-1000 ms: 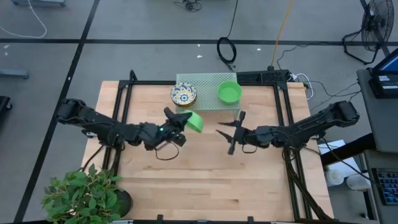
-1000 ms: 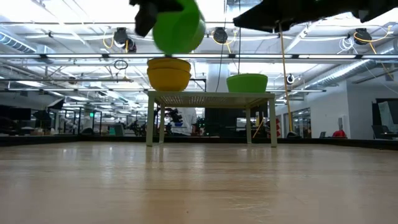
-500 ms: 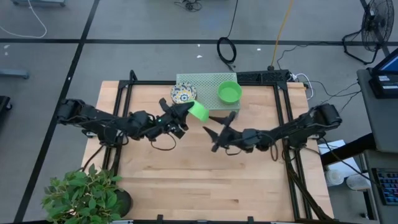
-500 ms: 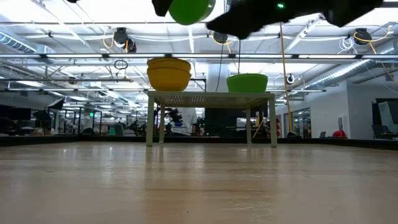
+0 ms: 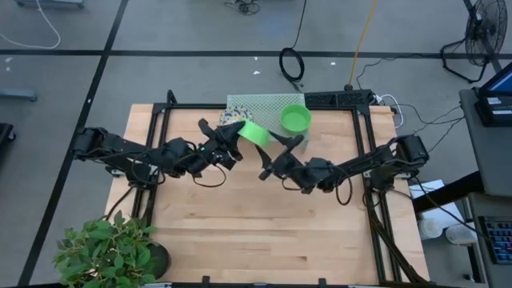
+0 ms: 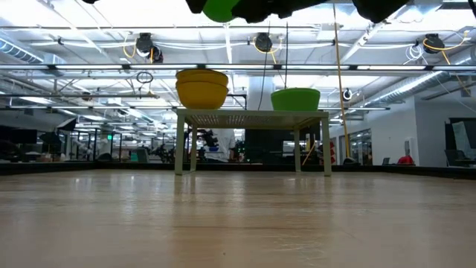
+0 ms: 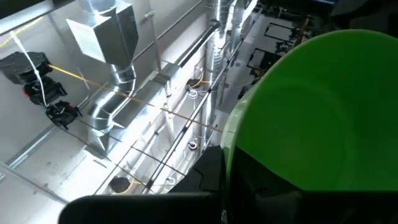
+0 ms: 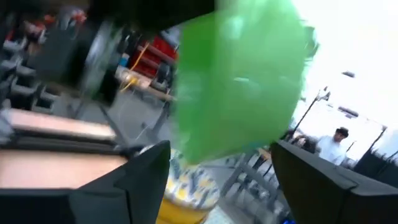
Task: Pick & Place Mini bowls
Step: Stack the green bowl on top of the green bowl on the shelf
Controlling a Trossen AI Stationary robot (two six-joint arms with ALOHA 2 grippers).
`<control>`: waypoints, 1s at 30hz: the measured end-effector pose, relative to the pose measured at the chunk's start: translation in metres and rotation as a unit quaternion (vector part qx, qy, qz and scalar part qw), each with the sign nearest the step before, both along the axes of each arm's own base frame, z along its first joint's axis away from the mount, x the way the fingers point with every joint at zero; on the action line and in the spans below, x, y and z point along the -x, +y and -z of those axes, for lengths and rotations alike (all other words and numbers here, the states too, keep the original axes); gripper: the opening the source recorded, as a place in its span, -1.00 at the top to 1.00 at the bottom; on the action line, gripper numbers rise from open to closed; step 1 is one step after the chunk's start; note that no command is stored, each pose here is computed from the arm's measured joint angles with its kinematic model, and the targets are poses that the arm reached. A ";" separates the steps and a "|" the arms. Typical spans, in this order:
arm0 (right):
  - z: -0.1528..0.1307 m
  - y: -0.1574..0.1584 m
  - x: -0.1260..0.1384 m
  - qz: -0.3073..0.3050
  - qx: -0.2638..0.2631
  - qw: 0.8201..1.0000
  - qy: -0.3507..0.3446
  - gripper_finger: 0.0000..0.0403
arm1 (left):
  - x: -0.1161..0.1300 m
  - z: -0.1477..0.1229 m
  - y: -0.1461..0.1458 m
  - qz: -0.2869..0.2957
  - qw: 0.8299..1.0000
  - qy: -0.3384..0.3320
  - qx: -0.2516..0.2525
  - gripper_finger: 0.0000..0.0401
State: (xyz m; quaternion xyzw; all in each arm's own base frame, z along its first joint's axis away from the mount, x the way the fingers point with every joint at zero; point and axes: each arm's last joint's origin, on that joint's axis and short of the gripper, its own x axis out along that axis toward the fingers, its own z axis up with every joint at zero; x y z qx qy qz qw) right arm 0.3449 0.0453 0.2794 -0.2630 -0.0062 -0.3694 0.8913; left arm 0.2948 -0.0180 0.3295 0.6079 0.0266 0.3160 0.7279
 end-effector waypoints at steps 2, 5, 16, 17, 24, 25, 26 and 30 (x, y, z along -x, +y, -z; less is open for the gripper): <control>-0.008 0.000 0.003 -0.005 0.008 1.000 -0.016 -0.31 | 0.000 0.001 0.000 -0.005 1.000 0.007 0.003 0.98; -0.016 0.000 0.006 -0.013 0.012 0.999 -0.037 -0.27 | -0.003 0.007 0.000 -0.003 1.000 0.019 0.009 0.96; -0.013 -0.003 0.007 0.040 -0.006 0.999 -0.021 -0.16 | -0.002 0.004 0.000 0.000 1.000 0.012 0.006 0.95; -0.013 -0.003 0.007 0.042 -0.007 0.999 -0.020 -0.14 | -0.002 0.004 0.000 0.000 1.000 0.013 0.006 0.96; -0.015 -0.004 0.008 0.054 0.010 0.998 -0.009 0.19 | -0.002 0.004 0.002 0.010 0.999 -0.008 0.037 0.89; -0.015 -0.004 0.009 0.058 0.011 0.998 -0.008 0.26 | -0.002 0.004 0.002 0.012 0.999 -0.012 0.043 0.88; -0.015 -0.004 0.009 0.061 0.012 0.998 -0.007 0.34 | -0.002 0.004 0.002 0.015 0.999 -0.015 0.050 0.88; -0.016 -0.006 0.010 0.073 0.017 0.997 -0.001 0.64 | -0.002 0.005 0.003 0.019 0.996 -0.031 0.085 0.89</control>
